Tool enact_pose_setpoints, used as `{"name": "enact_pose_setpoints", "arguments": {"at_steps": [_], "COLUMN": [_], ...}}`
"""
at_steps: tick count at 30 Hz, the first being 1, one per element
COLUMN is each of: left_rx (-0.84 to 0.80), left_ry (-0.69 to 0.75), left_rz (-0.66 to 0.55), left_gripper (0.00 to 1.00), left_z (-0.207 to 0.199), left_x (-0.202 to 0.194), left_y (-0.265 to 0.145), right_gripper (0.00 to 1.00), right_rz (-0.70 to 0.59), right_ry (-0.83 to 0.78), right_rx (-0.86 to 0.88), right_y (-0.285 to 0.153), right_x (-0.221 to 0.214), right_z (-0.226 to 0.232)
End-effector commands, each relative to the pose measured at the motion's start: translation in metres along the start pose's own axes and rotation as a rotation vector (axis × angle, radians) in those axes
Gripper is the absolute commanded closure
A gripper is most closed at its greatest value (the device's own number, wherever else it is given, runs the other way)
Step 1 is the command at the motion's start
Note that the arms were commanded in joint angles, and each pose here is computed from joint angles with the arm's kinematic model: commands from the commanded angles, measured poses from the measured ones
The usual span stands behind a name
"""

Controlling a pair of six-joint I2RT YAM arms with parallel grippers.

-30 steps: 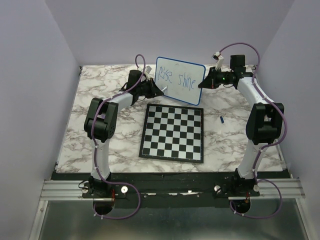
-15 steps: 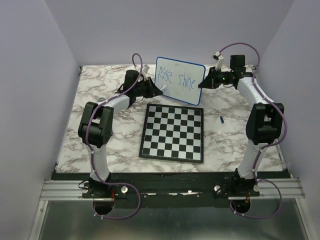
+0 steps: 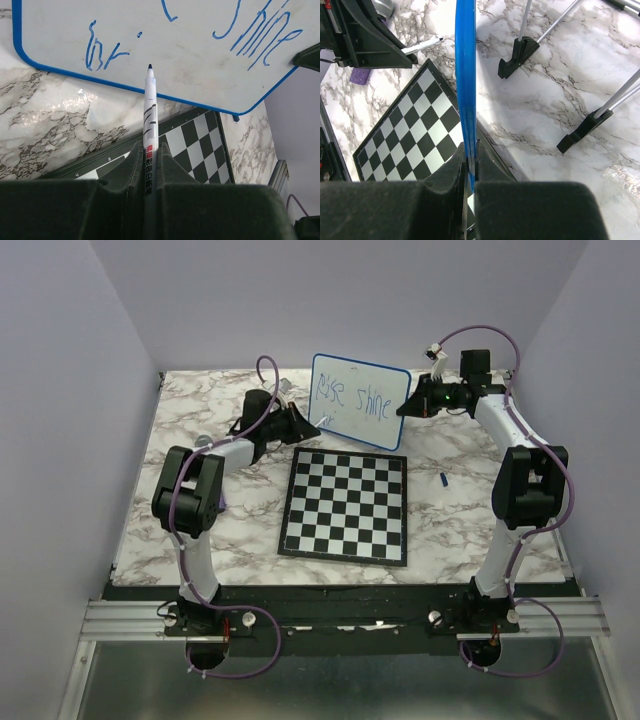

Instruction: Write a sentence on the whiteboard

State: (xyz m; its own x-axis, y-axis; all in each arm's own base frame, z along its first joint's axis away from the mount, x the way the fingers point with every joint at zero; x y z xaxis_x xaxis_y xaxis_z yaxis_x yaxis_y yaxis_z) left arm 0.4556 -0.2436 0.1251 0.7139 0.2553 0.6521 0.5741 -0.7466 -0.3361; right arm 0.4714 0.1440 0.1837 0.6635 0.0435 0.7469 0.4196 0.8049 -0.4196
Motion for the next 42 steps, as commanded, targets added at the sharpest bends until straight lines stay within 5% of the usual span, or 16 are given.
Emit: {"name": "enact_pose_setpoints", "arguments": {"at_steps": [1,42], "left_rx": [-0.032,-0.010], "left_ry": [0.006,-0.031], "left_rz": [-0.003,0.071], "left_gripper": [1.00,1.00], "left_z": [0.002,0.017], "left_x": [0.002,-0.005], "left_y": [0.008,0.044], "right_gripper": [1.00,1.00], "right_rz": [-0.003,-0.003], "right_ry": [-0.016,-0.016], "right_rx": [0.038,0.038], "right_y": [0.004,0.004], "right_x": [-0.002,-0.002], "right_z": [0.001,0.001]}}
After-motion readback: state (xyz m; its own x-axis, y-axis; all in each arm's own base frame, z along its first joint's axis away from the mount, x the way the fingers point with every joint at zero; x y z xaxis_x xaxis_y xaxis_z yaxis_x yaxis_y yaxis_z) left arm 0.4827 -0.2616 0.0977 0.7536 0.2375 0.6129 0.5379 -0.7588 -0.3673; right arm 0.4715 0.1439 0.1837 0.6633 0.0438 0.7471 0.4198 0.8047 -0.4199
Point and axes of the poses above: each gripper's point midway between its finger pads, its own y axis out along the fingers, its own z axis along the line the jaws close on, x = y × z, the point moved 1 cm from there along -y, back along the fingers, and after that the axes turned 4 degrees about y, right-handed, at the moved point
